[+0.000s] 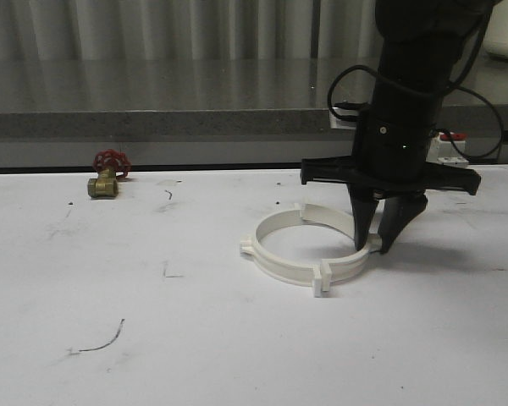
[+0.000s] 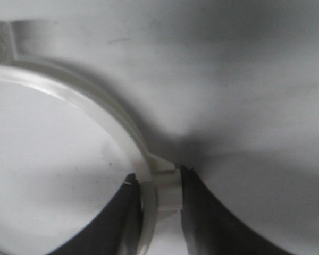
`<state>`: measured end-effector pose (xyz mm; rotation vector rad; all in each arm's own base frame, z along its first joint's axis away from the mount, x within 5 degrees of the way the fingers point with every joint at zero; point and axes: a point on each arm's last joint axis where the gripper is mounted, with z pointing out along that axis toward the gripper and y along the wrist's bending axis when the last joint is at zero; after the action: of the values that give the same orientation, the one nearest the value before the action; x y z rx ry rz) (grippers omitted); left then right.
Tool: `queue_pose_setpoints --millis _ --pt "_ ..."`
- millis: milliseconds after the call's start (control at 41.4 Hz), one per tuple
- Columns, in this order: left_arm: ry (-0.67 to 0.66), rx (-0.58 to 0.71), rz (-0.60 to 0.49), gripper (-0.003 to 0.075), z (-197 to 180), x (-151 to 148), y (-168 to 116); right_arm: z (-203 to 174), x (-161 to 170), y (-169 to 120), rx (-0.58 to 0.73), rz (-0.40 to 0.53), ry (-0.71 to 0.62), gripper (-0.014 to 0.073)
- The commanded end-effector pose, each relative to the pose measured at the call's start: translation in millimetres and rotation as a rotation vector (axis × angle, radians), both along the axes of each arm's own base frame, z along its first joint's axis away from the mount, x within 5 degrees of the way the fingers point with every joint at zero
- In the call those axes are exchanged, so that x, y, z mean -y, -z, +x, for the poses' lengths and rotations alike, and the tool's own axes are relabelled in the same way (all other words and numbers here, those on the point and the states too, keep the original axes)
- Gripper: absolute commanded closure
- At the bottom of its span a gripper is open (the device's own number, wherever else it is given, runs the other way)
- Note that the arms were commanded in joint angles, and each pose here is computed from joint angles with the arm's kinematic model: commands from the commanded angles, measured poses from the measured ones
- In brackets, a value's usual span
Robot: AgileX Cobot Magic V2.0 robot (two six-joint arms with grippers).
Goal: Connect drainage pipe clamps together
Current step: 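Press the held half's tabs against the placed half's tabs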
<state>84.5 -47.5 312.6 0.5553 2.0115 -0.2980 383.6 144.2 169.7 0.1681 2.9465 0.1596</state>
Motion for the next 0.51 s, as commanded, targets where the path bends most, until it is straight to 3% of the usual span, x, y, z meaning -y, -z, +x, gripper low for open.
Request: queue_pose_setpoints --millis 0,483 --pt "-0.002 0.088 -0.059 0.0458 2.8 1.7 -15.2 2.9 -3.4 -28.3 0.094 0.035 -0.004 0.0408" --pt "-0.002 0.088 -0.059 0.0458 2.8 1.7 -15.2 2.8 -3.9 -28.3 0.094 0.037 -0.004 0.0407"
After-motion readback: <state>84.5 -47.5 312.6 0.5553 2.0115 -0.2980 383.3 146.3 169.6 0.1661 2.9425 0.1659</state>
